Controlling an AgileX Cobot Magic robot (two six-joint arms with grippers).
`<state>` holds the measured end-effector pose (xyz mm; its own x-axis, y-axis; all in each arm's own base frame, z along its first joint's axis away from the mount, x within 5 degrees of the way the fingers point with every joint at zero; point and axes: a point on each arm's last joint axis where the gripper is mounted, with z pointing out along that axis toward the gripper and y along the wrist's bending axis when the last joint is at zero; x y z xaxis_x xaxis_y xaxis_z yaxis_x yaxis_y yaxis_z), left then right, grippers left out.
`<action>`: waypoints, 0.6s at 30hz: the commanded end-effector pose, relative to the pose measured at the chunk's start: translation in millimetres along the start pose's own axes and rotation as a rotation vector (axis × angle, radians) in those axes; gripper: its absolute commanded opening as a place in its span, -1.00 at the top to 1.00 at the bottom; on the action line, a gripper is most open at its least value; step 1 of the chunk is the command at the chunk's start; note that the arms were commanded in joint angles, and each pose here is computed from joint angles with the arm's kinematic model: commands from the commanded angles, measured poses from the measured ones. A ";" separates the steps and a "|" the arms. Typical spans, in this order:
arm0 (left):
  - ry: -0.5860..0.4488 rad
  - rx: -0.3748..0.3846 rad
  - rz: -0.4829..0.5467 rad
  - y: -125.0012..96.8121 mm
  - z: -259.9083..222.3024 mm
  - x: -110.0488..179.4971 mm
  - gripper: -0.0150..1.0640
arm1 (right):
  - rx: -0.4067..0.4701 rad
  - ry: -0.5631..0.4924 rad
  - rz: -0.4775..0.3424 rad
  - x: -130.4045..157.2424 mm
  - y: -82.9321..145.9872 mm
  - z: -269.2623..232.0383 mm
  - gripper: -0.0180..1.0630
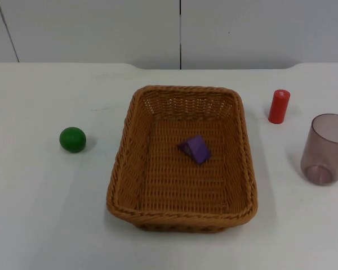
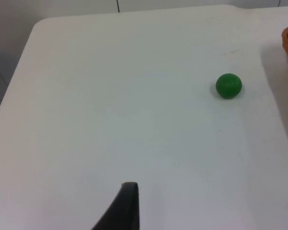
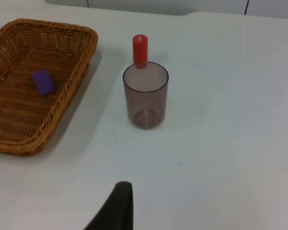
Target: Pick up the basket with the left hand and place the triangular block into the basket with the right hand.
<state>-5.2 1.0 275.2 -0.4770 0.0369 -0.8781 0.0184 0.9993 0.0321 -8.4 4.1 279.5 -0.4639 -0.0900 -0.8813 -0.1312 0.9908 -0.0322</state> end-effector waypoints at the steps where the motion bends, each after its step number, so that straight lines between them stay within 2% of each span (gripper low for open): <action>1: -0.002 0.007 -0.012 -1.0 0.7 0.6 -0.97 | 0.008 -0.014 -0.029 -0.7 -0.5 0.1 -0.84; 18: -0.003 0.017 -0.009 -1.9 0.7 0.5 -0.97 | 0.008 -0.014 -0.029 -0.7 -0.5 0.1 -0.84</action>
<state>-5.2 0.1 275.2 -0.4768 0.0337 -0.8784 0.0256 0.9994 0.0244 -8.3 4.1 279.5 -0.4607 -0.1081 -0.8809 -0.1396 0.9890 -0.0484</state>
